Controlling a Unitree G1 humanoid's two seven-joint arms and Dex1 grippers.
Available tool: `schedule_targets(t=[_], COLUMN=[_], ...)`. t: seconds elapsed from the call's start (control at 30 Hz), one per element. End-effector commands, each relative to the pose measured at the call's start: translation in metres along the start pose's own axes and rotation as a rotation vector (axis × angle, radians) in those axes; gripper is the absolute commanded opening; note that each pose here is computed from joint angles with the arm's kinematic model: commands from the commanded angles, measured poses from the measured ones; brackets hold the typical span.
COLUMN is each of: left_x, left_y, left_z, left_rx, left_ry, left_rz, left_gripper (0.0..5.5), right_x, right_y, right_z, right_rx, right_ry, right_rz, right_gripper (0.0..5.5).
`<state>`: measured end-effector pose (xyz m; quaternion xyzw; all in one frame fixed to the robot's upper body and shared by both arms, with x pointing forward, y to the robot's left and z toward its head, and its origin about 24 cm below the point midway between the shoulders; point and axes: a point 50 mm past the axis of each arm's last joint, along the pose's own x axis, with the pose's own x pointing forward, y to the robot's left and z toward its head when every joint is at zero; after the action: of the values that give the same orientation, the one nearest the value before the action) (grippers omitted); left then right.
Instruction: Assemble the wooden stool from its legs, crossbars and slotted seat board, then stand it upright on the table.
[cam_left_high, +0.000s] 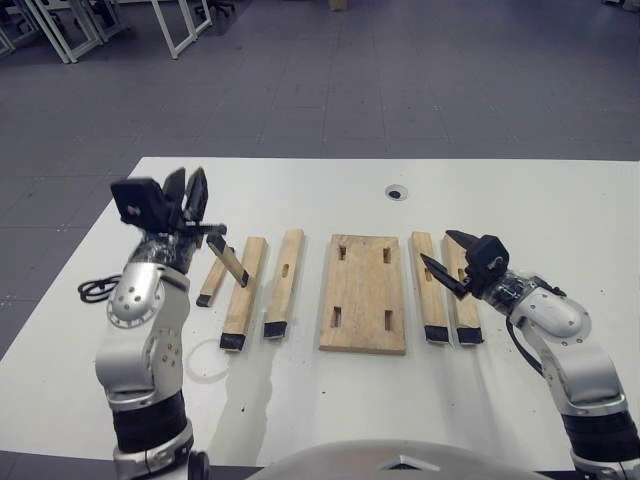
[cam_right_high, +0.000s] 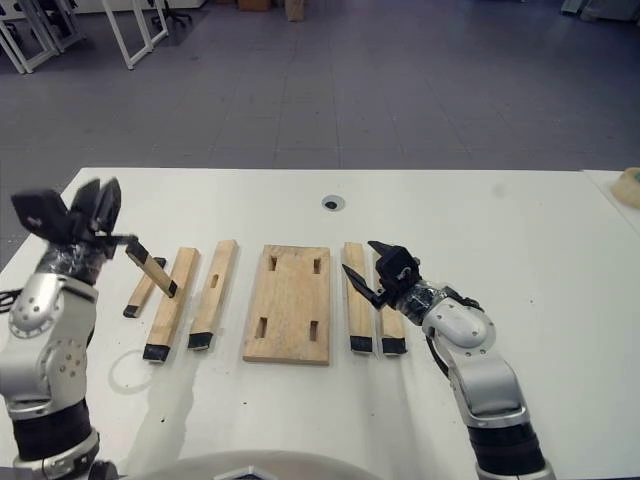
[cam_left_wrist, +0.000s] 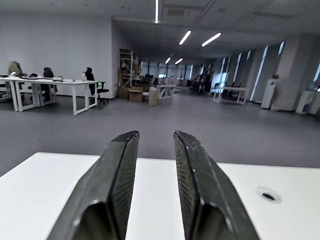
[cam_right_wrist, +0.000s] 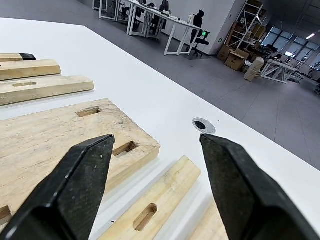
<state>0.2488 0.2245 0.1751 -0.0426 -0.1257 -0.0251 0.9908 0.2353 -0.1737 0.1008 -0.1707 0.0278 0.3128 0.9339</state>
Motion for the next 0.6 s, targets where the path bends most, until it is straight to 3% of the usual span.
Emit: schedule_targets(t=[0.03, 0.13, 0.4, 0.47, 0.6], left_x=[0.035, 0.046, 0.009, 0.010, 0.027], left_y=[0.001, 0.011, 0.003, 0.005, 0.006], left_z=[0.023, 0.011, -0.079, -0.085, -0.057], left_rx=[-0.047, -0.039, -0.124, -0.124, -0.072], left_ry=[-0.053, 0.034, 0.495, 0.510, 0.380], left_rz=[-0.034, -0.007, -0.002, 0.018, 0.013], left_gripper=[1.29, 1.29, 1.29, 1.29, 1.29], right_x=[0.001, 0.002, 0.002, 0.002, 0.000], right_y=[0.002, 0.003, 0.007, 0.009, 0.011], right_z=[-0.001, 0.000, -0.001, -0.002, -0.004], right_rx=[-0.011, -0.013, -0.005, -0.001, 0.005], right_ry=[0.004, 0.001, 0.001, 0.001, 0.008], right_rz=[-0.006, -0.002, -0.001, -0.002, -0.003], right_gripper=[3.15, 3.15, 3.15, 3.15, 3.15])
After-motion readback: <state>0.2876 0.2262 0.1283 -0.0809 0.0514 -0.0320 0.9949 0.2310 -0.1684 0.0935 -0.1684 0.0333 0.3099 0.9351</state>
